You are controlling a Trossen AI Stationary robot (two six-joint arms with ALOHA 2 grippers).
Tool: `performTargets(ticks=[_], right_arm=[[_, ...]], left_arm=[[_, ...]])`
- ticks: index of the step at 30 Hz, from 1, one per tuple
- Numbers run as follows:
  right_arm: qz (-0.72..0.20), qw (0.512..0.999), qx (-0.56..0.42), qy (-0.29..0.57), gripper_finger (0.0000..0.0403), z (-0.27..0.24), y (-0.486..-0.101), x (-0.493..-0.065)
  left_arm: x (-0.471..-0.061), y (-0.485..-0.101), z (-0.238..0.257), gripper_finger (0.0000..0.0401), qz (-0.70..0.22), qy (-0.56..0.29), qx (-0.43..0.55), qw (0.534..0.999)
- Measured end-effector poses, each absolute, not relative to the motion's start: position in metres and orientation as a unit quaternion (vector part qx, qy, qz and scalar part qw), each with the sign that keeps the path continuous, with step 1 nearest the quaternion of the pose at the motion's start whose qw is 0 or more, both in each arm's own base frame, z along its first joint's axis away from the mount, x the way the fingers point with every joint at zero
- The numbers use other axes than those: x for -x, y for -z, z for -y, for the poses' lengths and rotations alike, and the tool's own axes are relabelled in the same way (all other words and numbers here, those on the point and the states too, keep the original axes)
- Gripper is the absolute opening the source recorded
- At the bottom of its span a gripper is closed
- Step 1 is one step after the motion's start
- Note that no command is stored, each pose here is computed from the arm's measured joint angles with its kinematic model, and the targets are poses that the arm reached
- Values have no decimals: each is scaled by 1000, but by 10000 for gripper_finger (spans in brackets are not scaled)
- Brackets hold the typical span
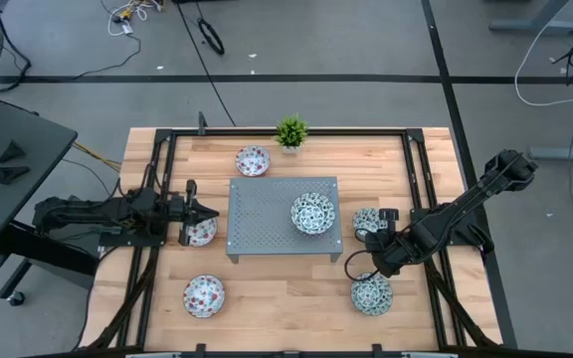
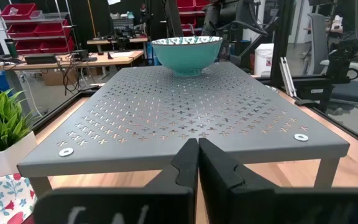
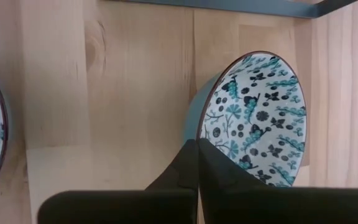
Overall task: Pick & Place Mini bowls
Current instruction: Stack the top blue patterned bowl on the other blue patterned bowl on the shelf
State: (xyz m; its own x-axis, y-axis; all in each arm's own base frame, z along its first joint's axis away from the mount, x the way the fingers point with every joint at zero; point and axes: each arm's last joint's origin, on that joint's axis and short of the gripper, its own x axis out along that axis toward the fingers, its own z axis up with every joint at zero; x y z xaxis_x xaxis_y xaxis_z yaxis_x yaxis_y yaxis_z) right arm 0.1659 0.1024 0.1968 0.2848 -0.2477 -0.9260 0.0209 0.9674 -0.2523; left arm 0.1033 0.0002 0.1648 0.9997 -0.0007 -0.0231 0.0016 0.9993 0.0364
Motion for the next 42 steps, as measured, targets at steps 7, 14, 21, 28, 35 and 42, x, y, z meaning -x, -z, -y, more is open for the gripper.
performTargets(ticks=[7,14,21,28,35,42], right_arm=[[-591,796,95,84,0,-103,-197,-166],[-587,802,84,74,9,-104,-197,-168],[-590,802,69,59,35,-106,-197,-169],[-595,800,60,53,60,-107,-197,-169],[-595,800,56,55,89,-107,-197,-169],[-585,807,75,24,133,-115,-197,-168]], left_arm=[[-103,-165,0,18,-11,1,-18,1000],[-103,-165,0,18,-11,1,-18,1000],[-103,-165,0,18,-11,1,-18,1000],[-103,-165,0,18,-11,1,-18,1000],[-103,-165,0,18,-11,1,-18,1000],[-103,-165,0,18,-12,1,-18,1000]])
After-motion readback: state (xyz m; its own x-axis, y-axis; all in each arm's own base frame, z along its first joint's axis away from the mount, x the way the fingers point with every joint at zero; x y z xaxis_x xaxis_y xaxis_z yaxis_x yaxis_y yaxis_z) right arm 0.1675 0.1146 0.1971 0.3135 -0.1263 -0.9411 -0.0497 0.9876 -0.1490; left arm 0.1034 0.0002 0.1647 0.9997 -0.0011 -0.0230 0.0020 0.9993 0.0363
